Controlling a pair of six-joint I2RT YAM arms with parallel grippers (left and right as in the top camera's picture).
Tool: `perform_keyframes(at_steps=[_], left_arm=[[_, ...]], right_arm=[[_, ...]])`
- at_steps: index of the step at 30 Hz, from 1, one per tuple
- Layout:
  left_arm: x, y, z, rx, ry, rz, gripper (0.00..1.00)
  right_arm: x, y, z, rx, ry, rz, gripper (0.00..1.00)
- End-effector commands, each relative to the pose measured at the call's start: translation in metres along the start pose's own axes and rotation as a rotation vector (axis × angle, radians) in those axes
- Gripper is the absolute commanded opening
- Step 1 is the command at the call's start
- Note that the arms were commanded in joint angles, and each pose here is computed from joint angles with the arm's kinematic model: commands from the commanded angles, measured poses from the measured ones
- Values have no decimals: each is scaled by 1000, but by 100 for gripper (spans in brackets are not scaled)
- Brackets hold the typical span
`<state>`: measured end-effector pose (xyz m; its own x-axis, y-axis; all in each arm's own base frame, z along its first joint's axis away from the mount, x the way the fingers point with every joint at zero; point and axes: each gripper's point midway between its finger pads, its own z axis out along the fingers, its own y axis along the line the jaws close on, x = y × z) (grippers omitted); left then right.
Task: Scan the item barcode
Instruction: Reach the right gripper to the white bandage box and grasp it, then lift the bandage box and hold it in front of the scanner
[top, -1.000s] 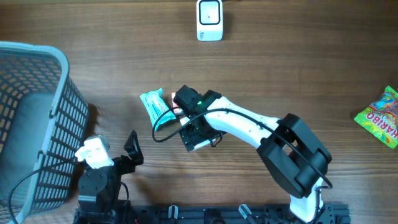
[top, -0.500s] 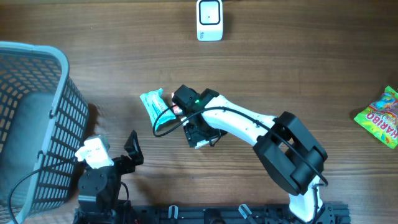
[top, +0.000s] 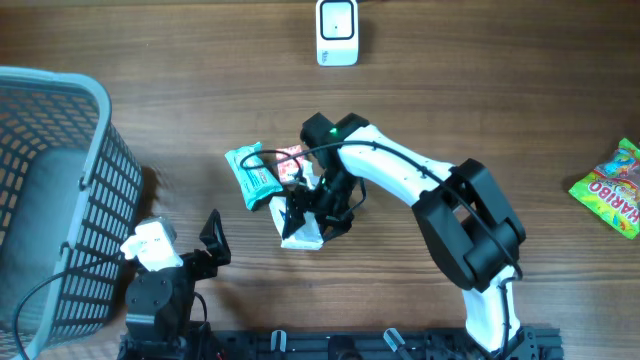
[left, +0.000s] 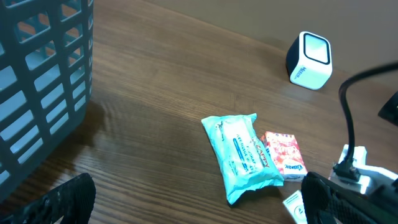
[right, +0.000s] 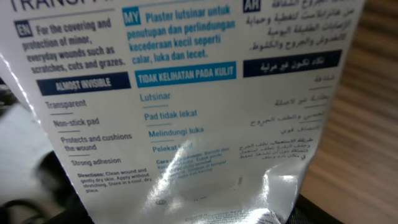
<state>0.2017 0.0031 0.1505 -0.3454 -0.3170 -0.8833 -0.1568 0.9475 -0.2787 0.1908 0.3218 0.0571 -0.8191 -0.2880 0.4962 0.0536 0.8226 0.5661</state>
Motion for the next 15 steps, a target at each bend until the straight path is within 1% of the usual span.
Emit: perform_keyframes(at_steps=[1, 3, 4, 5, 6, 7, 8, 10, 11, 13, 14, 15], left_arm=[[1, -2, 0, 14, -1, -8, 100], [1, -2, 0, 14, -1, -8, 100], [1, -2, 0, 14, -1, -8, 100], [1, -2, 0, 14, -1, -8, 100], [1, -2, 0, 14, -1, -8, 100], [1, -2, 0, 14, -1, -8, 100], [1, -2, 0, 14, -1, -8, 100], [1, -2, 0, 14, -1, -8, 100], [1, -2, 0, 14, -1, -8, 100], [1, -2, 0, 14, -1, -8, 100], [1, -2, 0, 14, -1, -8, 100], [1, -2, 0, 14, -1, -8, 100]], right_arm=[[3, 30, -14, -204, 93, 213, 48], [7, 39, -20, -262, 146, 364, 47], [7, 40, -20, -267, 159, 425, 45], [7, 44, -22, -277, 190, 557, 43], [6, 50, -24, -299, 215, 635, 40], [5, 57, -27, -328, 245, 689, 33], [5, 64, -30, -357, 275, 723, 30], [5, 79, -38, -422, 346, 757, 32], [4, 88, -43, -457, 376, 748, 34], [-3, 97, -47, -483, 388, 760, 38], [-11, 103, -50, -491, 393, 799, 43], [-16, 108, -53, -499, 398, 829, 43]])
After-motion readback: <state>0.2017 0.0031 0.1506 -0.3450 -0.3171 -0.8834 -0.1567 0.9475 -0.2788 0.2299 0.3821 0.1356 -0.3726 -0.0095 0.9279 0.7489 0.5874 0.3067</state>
